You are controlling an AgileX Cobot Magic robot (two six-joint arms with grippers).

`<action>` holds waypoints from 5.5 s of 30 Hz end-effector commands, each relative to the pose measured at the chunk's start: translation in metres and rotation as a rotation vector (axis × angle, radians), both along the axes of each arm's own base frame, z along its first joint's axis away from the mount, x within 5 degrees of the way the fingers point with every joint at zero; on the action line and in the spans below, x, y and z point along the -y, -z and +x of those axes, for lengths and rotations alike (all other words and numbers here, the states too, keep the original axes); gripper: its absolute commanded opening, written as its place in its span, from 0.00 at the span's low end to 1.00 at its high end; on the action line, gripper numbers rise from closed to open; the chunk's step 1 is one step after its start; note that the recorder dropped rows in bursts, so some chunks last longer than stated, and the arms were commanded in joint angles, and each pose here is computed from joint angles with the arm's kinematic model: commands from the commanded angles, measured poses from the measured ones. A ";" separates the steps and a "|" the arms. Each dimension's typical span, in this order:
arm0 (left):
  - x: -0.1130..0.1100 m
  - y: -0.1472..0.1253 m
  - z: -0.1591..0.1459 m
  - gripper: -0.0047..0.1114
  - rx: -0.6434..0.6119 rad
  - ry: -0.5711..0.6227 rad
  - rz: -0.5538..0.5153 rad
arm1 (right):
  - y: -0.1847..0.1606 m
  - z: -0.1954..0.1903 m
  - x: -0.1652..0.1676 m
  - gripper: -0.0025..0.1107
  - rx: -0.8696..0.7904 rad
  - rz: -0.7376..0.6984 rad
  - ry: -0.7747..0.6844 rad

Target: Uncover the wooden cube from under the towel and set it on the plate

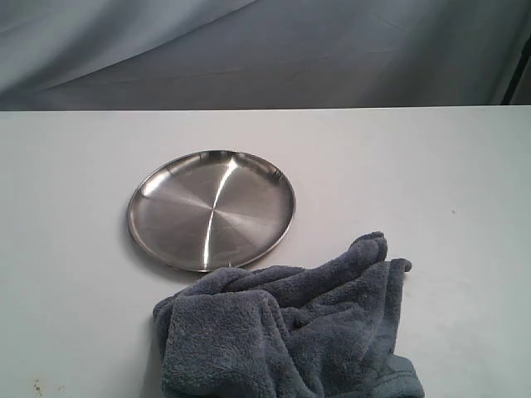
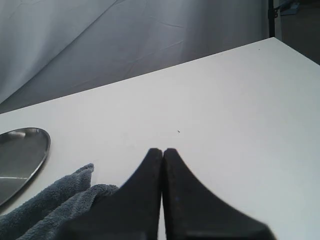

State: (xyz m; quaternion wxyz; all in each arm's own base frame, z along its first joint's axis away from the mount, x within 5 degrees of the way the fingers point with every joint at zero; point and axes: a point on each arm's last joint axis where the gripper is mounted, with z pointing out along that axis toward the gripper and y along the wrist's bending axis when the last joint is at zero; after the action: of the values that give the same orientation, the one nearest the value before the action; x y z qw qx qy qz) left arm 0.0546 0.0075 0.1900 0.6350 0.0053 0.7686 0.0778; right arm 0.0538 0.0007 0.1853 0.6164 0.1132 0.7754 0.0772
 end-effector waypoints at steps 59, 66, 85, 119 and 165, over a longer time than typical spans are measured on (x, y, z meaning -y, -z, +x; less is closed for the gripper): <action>0.012 -0.054 -0.007 0.04 0.634 0.181 -0.308 | 0.001 0.000 0.000 0.02 -0.006 -0.015 -0.001; 0.012 -0.051 -0.005 0.04 0.603 0.176 -0.411 | 0.001 0.000 0.000 0.02 -0.006 -0.015 -0.001; 0.029 -0.132 0.069 0.04 -0.385 0.372 -0.147 | 0.001 0.000 0.000 0.02 -0.006 -0.015 -0.001; 0.166 -0.140 0.133 0.04 -0.890 0.907 0.243 | 0.001 0.000 0.000 0.02 -0.006 -0.015 -0.001; 0.333 -0.044 0.096 0.58 -1.358 0.928 0.274 | 0.001 0.000 0.000 0.02 -0.006 -0.015 -0.001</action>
State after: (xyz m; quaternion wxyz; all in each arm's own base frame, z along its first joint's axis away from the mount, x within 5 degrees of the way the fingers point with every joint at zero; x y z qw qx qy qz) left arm 0.1540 -0.3191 0.2389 0.0117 0.4568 0.8834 -0.1039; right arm 0.0538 0.0007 0.1853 0.6164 0.1132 0.7754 0.0772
